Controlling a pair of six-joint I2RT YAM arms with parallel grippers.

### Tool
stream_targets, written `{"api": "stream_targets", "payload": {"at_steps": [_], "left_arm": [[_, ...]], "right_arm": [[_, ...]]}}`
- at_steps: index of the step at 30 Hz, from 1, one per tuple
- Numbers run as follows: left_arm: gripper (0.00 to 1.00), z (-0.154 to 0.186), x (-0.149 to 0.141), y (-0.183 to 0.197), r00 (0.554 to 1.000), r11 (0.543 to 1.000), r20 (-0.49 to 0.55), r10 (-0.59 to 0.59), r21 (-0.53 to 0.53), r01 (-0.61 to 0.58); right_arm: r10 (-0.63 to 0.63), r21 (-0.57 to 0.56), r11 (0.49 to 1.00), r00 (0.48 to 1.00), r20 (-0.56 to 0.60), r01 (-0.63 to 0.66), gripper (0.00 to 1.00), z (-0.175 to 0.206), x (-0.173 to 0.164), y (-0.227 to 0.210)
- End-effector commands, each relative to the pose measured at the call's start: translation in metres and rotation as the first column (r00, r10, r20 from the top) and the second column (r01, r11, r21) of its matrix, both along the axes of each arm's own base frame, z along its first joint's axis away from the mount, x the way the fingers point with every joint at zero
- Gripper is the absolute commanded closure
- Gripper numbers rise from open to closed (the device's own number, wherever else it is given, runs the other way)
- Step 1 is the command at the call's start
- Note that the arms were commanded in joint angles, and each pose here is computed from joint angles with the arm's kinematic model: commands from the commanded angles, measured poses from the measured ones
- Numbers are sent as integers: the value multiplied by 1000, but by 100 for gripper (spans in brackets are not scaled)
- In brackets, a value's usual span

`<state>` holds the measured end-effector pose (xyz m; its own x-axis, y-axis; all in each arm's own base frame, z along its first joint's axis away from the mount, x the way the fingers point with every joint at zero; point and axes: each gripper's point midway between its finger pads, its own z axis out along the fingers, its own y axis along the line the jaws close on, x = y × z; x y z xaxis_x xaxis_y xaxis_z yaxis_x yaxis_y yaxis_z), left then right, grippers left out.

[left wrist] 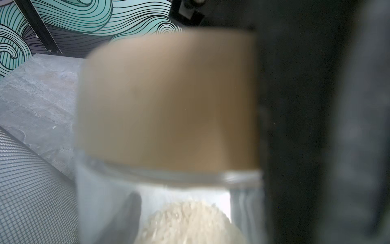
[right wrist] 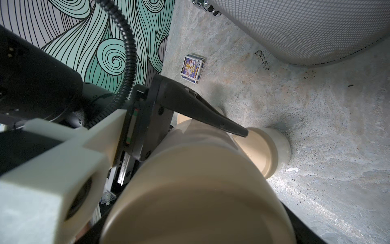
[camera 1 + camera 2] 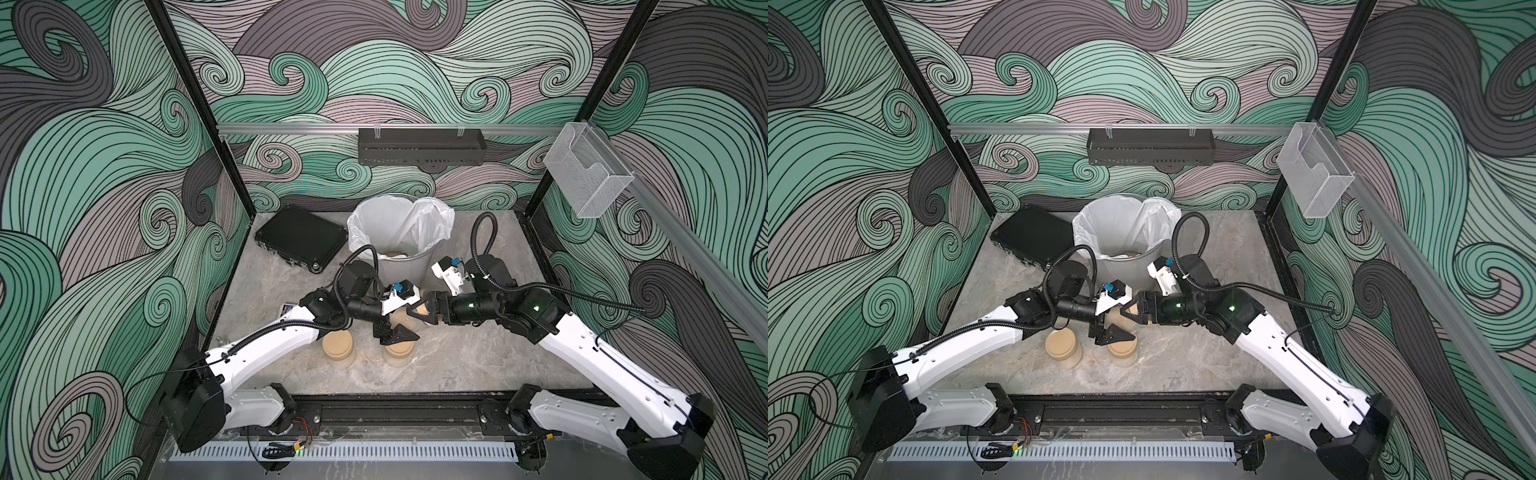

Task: Empty moldy rice from jars
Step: Pick up the jar from the center of the board.

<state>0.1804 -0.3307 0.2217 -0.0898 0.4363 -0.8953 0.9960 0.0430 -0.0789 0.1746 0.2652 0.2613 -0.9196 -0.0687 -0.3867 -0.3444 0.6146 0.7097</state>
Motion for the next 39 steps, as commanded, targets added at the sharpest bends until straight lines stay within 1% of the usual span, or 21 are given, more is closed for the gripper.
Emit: {"api": "stream_targets", "payload": {"at_steps": [1, 6, 8, 9, 10, 14, 26, 34, 39], "left_arm": [[57, 24, 2, -10, 999, 999, 34, -16, -51, 18], [66, 31, 2, -11, 998, 998, 55, -11, -68, 14], [69, 33, 1, -12, 998, 997, 54, -9, -75, 14], [71, 34, 1, -12, 999, 997, 50, -8, -76, 12], [72, 34, 1, -12, 999, 997, 45, -6, -77, 9], [72, 35, 1, -11, 1000, 997, 23, 10, -79, -8], [73, 41, 4, -3, 996, 993, 1, 85, -87, -84], [74, 52, 7, -1, 989, 975, -39, 145, -167, -150], [74, 60, 12, 3, 974, 950, -86, 211, -216, -225]], "right_arm": [[53, 116, 991, 996, 73, -61, 38, 30, -5, 14], [44, 109, 993, 996, 72, -51, 32, 27, -4, 12], [38, 105, 993, 997, 74, -46, 25, 26, -3, 11], [34, 103, 994, 996, 77, -42, 19, 26, -2, 11], [28, 100, 994, 996, 82, -36, 15, 26, -1, 10], [12, 87, 996, 995, 100, -20, 1, 26, 2, 7], [-51, 35, 998, 989, 138, 47, 1, 23, 8, -8], [-84, 1, 996, 985, 153, 84, 1, 20, 12, -18], [-110, 4, 994, 975, 194, 112, 1, 28, 18, -22]]}}
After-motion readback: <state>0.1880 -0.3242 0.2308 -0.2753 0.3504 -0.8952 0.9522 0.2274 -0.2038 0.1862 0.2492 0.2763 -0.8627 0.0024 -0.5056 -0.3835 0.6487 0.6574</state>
